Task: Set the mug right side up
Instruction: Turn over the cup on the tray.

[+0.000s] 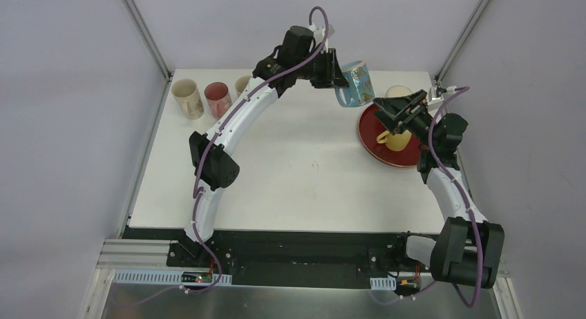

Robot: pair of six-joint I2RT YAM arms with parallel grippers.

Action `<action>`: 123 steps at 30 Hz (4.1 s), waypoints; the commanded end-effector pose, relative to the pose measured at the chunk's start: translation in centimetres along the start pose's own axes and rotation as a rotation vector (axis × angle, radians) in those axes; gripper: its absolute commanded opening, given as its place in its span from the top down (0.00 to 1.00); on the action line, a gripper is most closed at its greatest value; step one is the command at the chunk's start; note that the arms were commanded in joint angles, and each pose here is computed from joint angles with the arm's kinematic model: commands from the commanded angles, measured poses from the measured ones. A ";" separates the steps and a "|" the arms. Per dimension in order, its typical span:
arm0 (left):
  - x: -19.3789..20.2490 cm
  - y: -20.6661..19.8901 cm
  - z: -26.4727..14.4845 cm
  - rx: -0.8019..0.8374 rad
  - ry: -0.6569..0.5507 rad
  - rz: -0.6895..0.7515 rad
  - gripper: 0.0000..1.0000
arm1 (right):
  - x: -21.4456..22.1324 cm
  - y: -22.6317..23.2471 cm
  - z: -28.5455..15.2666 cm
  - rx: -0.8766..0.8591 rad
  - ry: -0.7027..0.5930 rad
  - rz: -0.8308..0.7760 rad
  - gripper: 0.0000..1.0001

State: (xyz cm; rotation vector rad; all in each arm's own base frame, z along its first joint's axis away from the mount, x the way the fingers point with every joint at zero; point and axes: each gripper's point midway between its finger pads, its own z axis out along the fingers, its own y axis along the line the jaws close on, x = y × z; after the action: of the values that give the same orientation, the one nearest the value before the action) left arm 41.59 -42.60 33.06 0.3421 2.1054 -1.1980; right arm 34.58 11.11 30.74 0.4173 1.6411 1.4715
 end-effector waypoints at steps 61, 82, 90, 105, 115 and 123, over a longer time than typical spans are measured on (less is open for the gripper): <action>-9.0 -0.6 0.5 0.225 -0.234 -0.085 1.00 | -1.5 -3.4 13.0 -0.293 -0.120 0.469 0.21; -6.9 -2.1 1.7 0.279 -0.171 -0.100 1.00 | -2.2 -2.4 14.1 -0.332 -0.094 0.478 0.34; -5.4 -2.8 2.3 0.315 -0.119 -0.157 1.00 | -2.3 -1.2 14.1 -0.356 -0.081 0.452 0.39; -2.7 -1.4 3.3 0.273 -0.041 -0.229 1.00 | -2.7 -1.3 13.5 -0.352 -0.082 0.378 0.51; -0.8 -0.1 3.7 0.243 0.011 -0.268 1.00 | -3.6 -3.1 13.1 -0.318 -0.116 0.367 0.53; -0.2 0.0 3.6 0.242 0.028 -0.265 1.00 | -3.5 -4.5 13.2 -0.283 -0.119 0.383 0.56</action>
State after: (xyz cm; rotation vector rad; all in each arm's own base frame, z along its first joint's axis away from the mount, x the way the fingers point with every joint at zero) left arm 49.34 -44.00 26.12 -0.0340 2.1291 -1.4682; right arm 47.96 17.61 23.93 0.8215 1.4736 1.9132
